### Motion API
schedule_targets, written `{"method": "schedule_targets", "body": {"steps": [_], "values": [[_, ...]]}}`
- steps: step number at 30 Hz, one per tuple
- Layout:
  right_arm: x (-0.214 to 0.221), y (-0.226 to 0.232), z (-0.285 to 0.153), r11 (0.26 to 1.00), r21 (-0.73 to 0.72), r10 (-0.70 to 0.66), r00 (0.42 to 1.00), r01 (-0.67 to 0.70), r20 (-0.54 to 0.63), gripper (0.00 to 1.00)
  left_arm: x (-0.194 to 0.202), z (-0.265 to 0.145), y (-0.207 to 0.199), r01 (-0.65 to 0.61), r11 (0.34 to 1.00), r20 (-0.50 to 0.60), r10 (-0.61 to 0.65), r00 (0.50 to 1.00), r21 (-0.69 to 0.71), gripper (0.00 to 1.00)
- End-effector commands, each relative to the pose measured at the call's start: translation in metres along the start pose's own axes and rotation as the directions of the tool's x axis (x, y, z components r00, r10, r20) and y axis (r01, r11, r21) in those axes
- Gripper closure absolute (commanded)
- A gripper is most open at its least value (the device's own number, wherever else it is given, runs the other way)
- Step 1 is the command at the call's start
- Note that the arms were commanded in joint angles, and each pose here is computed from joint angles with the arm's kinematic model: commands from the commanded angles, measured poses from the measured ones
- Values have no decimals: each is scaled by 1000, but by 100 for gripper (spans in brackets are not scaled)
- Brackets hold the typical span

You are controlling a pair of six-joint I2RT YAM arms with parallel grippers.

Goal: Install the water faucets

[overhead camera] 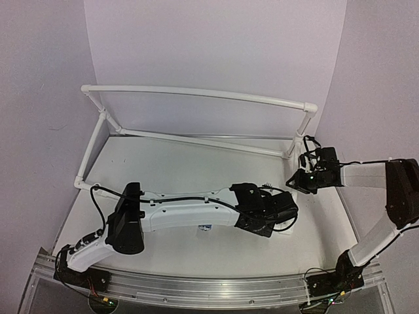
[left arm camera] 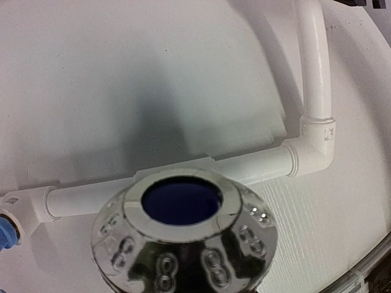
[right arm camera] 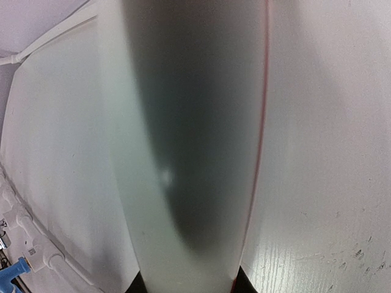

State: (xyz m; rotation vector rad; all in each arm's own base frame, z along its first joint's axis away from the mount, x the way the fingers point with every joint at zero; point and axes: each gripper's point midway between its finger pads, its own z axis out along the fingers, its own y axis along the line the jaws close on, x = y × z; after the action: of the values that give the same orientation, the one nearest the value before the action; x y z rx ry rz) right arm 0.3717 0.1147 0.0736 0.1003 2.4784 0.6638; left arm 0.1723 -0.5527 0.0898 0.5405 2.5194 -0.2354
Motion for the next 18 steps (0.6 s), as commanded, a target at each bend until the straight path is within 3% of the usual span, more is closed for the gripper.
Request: {"method": "schedule_targets", "body": {"steps": [1, 11, 18], "values": [[38, 69, 5, 965, -258, -5, 984, -41, -176, 100, 57, 61, 0, -126, 990, -198, 135, 971, 58, 100], [38, 71, 4, 963, -267, -19, 985, -29, -174, 100, 81, 59, -2, -301, 936, -243, 339, 909, 183, 100], [40, 74, 3, 958, -287, -37, 984, -15, -176, 100, 96, 53, -11, -457, 830, -251, 540, 803, 320, 100]]}}
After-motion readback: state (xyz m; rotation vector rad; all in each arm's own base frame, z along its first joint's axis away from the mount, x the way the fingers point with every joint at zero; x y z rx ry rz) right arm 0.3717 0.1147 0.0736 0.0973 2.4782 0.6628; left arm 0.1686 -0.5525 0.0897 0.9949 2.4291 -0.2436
